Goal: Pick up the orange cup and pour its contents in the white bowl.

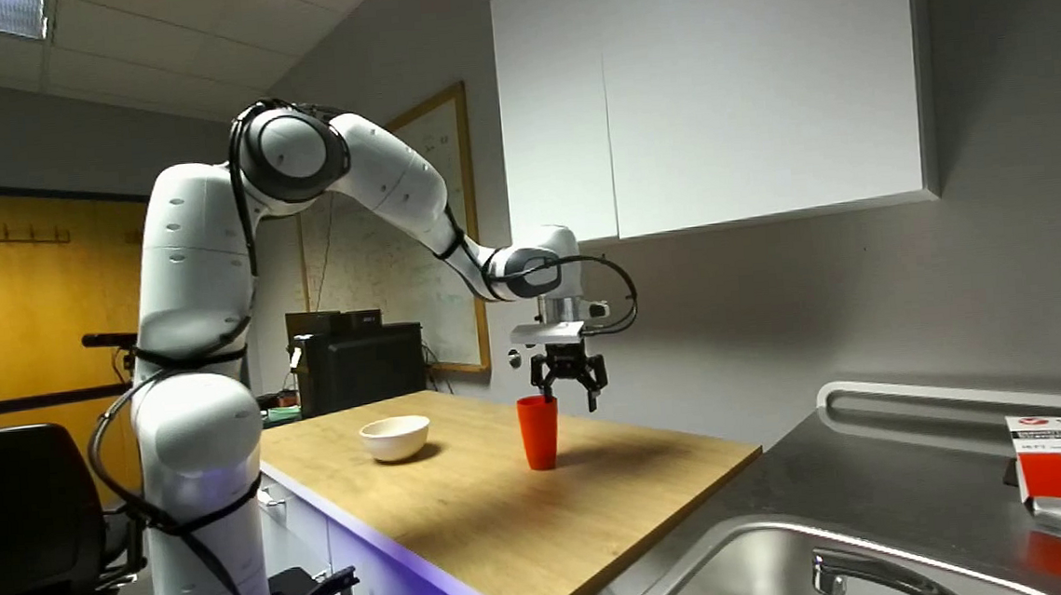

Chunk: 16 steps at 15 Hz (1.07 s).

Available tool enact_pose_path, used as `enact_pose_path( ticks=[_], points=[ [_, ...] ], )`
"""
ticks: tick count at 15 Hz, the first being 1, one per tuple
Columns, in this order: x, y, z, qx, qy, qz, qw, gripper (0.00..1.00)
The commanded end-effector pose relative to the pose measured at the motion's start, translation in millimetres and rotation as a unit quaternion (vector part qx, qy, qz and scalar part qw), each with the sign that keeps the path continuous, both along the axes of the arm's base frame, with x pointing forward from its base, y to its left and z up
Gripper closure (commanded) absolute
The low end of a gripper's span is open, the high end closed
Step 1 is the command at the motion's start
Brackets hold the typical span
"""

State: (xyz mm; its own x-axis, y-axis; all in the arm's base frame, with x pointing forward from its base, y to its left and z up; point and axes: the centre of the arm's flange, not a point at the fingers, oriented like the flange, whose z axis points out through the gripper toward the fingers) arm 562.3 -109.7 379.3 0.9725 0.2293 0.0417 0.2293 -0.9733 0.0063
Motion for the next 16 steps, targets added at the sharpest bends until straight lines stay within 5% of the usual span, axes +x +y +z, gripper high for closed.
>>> enact_pose_path(
  ticks=[1,10,16],
  points=[
    [26,-1,-9,0.001,0.010,-0.017,0.9998,0.27],
    [27,12,-25,-0.032,0.027,-0.032,0.9986,0.95],
    [0,81,-6,-0.158,0.021,-0.011,0.9871,0.99]
  ],
)
